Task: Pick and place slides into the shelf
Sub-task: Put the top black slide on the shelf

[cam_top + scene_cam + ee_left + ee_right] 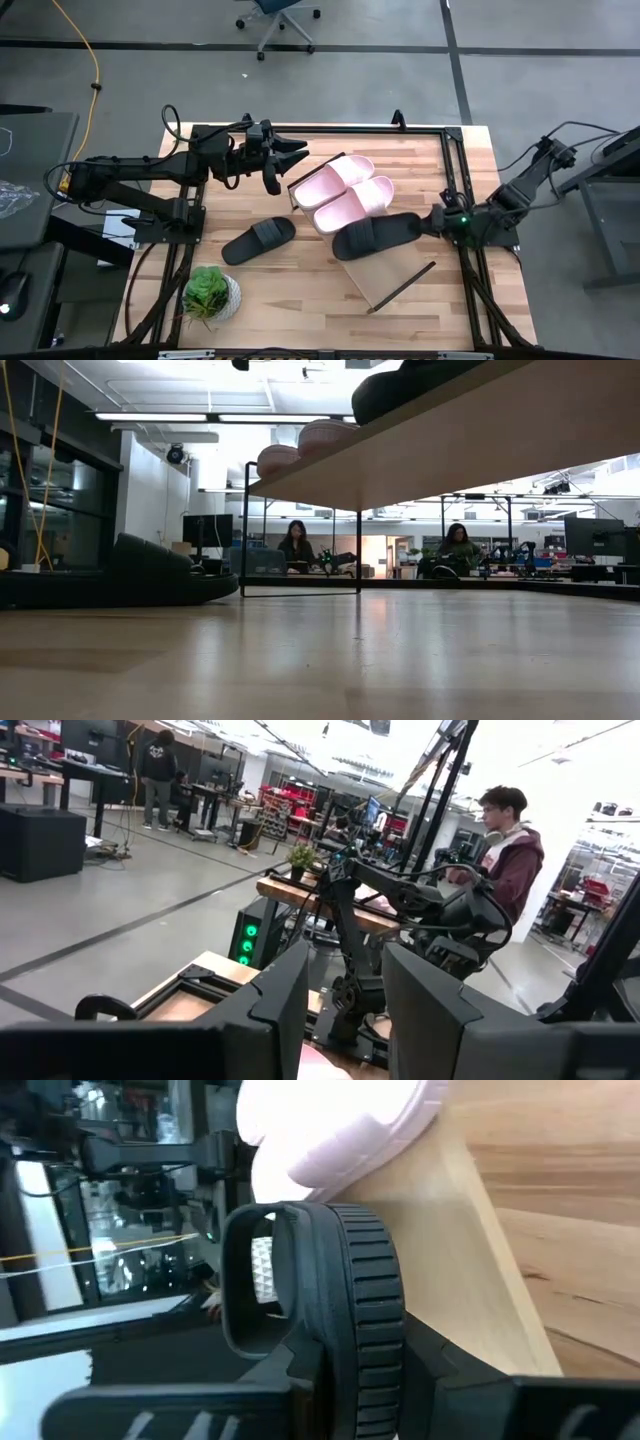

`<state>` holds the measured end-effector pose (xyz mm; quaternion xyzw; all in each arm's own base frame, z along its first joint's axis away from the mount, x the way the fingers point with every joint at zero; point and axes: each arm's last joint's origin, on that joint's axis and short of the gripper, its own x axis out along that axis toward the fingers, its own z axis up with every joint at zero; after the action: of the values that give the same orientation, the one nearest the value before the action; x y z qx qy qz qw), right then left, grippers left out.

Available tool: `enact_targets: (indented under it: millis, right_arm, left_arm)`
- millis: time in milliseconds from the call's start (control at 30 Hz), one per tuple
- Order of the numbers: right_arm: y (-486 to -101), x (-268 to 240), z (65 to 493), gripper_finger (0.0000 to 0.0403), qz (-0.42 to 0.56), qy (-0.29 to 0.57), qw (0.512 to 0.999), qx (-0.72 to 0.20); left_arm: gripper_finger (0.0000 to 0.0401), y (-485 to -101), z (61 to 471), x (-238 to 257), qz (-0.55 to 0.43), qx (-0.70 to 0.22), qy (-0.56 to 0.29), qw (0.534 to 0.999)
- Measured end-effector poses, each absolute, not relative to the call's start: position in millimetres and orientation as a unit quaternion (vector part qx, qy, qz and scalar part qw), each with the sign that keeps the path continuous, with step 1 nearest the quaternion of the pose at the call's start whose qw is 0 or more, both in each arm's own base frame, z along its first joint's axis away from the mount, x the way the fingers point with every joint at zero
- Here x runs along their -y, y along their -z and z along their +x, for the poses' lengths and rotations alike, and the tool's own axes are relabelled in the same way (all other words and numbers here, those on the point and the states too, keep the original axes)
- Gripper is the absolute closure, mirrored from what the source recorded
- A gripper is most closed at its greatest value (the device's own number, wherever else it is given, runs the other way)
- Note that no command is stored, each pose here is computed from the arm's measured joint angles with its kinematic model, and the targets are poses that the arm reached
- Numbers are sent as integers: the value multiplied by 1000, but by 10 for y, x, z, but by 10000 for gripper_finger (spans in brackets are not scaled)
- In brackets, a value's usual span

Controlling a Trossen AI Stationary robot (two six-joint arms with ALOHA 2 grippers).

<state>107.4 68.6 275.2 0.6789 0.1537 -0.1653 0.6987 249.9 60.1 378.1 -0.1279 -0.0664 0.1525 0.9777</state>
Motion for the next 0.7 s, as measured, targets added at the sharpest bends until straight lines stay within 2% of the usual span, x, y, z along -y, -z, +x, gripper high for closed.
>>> enact_targets:
  millis: [700]
  right_arm:
    - [-2613, -842, 1279, 352, 667, 205, 697, -164]
  left_arm:
    - [284, -3781, 2499, -601, -128, 66, -151, 978]
